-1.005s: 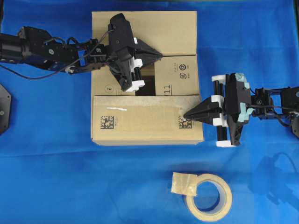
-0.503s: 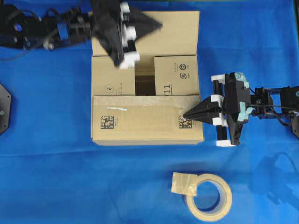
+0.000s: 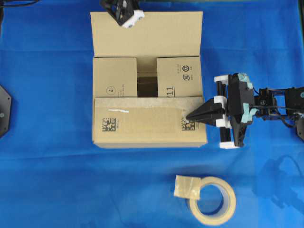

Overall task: Close the cardboard box.
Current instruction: 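Swing the left gripper up and fold the back flap forward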

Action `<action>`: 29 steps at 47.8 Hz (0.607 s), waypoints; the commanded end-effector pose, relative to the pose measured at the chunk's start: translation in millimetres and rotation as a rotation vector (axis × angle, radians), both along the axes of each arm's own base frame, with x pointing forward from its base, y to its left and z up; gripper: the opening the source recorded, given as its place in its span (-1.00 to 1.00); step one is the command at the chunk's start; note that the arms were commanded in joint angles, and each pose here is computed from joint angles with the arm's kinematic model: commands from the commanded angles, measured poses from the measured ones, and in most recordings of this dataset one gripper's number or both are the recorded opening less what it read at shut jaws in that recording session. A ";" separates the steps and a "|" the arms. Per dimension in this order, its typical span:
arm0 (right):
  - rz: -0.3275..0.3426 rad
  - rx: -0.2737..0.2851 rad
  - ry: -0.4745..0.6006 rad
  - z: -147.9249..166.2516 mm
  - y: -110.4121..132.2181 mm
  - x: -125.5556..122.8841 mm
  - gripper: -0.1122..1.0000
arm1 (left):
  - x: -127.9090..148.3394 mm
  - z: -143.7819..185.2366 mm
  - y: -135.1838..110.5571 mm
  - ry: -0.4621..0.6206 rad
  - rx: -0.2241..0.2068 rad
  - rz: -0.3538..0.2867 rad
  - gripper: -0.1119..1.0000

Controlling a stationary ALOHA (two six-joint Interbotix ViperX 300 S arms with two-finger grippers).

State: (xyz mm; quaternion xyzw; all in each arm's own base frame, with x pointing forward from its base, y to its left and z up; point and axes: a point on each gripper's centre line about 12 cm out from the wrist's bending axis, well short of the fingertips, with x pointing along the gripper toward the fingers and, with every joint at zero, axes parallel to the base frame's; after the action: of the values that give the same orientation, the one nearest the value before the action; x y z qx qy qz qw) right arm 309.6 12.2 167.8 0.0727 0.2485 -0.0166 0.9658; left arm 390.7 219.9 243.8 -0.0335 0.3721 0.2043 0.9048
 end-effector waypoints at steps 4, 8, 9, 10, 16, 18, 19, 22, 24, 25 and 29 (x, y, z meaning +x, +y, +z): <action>-0.011 -0.002 -0.020 5.7 -3.7 3.3 -0.80 | 3.4 7.4 1.1 0.011 -0.011 0.002 -0.80; -0.011 -0.002 -0.020 5.7 -3.7 3.8 -0.80 | 5.2 8.3 -2.7 0.013 -0.012 -0.007 -0.80; -0.012 -0.002 -0.020 5.7 -4.1 3.8 -0.80 | 5.8 9.4 -3.9 0.011 -0.011 -0.010 -0.80; -0.014 -0.002 -0.018 5.2 -4.6 3.4 -0.80 | 6.5 9.7 -5.2 0.013 -0.011 -0.015 -0.80; -0.017 -0.002 -0.023 6.4 -5.6 3.8 -0.80 | 10.8 15.9 -17.0 0.014 -0.010 -0.044 -0.80; -0.018 -0.002 -0.024 6.2 -5.7 4.1 -0.80 | 11.8 16.9 -21.2 0.019 -0.014 -0.052 -0.80; -0.018 -0.002 -0.026 6.7 -5.7 4.0 -0.80 | 11.9 17.8 -23.5 0.021 -0.015 -0.057 -0.80; -0.020 -0.002 -0.029 7.0 -6.2 4.2 -0.80 | 11.8 21.3 -30.5 0.029 -0.021 -0.071 -0.80; -0.021 -0.002 -0.029 7.0 -6.7 4.2 -0.80 | 11.4 25.0 -34.5 0.030 -0.023 -0.077 -0.80; -0.021 -0.002 -0.029 7.0 -6.7 4.2 -0.80 | 11.1 26.4 -36.9 0.031 -0.027 -0.079 -0.80; -0.025 -0.003 -0.032 7.3 -7.7 4.4 -0.80 | 7.7 34.4 -48.1 0.034 -0.036 -0.093 -0.80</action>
State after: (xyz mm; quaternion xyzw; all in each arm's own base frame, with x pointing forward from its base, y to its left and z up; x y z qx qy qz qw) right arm 310.1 8.8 168.5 0.0733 0.2451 -0.0216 0.9665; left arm 397.8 187.9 253.9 -0.0386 0.4103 0.1681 0.8955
